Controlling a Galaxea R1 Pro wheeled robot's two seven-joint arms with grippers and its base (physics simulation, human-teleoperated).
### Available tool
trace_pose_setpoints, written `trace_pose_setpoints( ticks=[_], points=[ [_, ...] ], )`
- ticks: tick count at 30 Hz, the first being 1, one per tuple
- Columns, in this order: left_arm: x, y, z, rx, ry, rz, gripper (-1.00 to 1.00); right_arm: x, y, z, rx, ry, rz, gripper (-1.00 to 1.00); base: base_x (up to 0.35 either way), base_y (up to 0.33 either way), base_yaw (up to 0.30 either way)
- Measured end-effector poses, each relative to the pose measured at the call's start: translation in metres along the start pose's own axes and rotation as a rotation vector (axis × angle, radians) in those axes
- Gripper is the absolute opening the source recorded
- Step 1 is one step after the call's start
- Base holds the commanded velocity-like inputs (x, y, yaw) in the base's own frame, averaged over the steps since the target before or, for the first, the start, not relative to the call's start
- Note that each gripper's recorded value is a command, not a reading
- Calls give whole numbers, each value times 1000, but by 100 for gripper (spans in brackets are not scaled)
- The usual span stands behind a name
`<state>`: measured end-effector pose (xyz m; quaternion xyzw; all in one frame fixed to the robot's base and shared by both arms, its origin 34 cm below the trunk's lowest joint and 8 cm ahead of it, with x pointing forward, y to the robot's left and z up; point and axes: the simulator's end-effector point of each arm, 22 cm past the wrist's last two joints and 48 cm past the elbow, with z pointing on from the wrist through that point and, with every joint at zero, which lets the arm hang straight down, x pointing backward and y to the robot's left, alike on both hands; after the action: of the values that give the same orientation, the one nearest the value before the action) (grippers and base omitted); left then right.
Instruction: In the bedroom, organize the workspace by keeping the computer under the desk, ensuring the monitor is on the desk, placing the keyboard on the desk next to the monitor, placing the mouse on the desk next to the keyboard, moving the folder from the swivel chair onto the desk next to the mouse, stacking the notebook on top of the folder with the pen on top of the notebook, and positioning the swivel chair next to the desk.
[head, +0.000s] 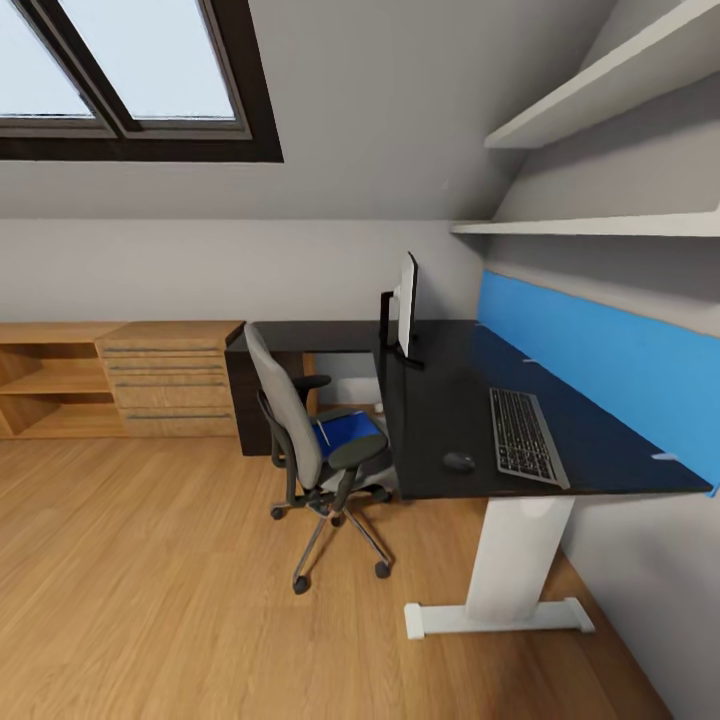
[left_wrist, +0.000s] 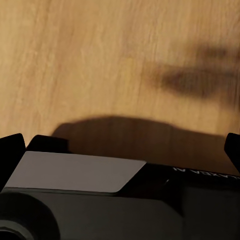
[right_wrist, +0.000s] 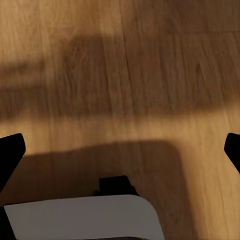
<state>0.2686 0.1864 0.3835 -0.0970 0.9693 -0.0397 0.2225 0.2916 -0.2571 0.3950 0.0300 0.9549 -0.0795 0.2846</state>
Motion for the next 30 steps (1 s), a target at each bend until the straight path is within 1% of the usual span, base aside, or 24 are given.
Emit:
trace_pose_setpoints(
  ticks=[2,18,24,27,29,30],
  points=[
    [2,1,3,-1,0,0,100,3,1,3,0,0,0,100,0,0,0],
    [2,2,3,-2,-2,0,100,2,1,3,0,0,0,100,0,0,0],
    [8,4,13,-3,-3,0,100,10,2,12,0,0,0,100,0,0,0],
    [16,6,17,-5,8,-1,100,14,3,16,0,0,0,100,0,0,0],
    [30,13,18,-16,34,-1,100,17,3,19,0,0,0,100,0,0,0],
    [33,16,19,-19,38,1,100,18,3,21,0,0,0,100,0,0,0]
  ],
)
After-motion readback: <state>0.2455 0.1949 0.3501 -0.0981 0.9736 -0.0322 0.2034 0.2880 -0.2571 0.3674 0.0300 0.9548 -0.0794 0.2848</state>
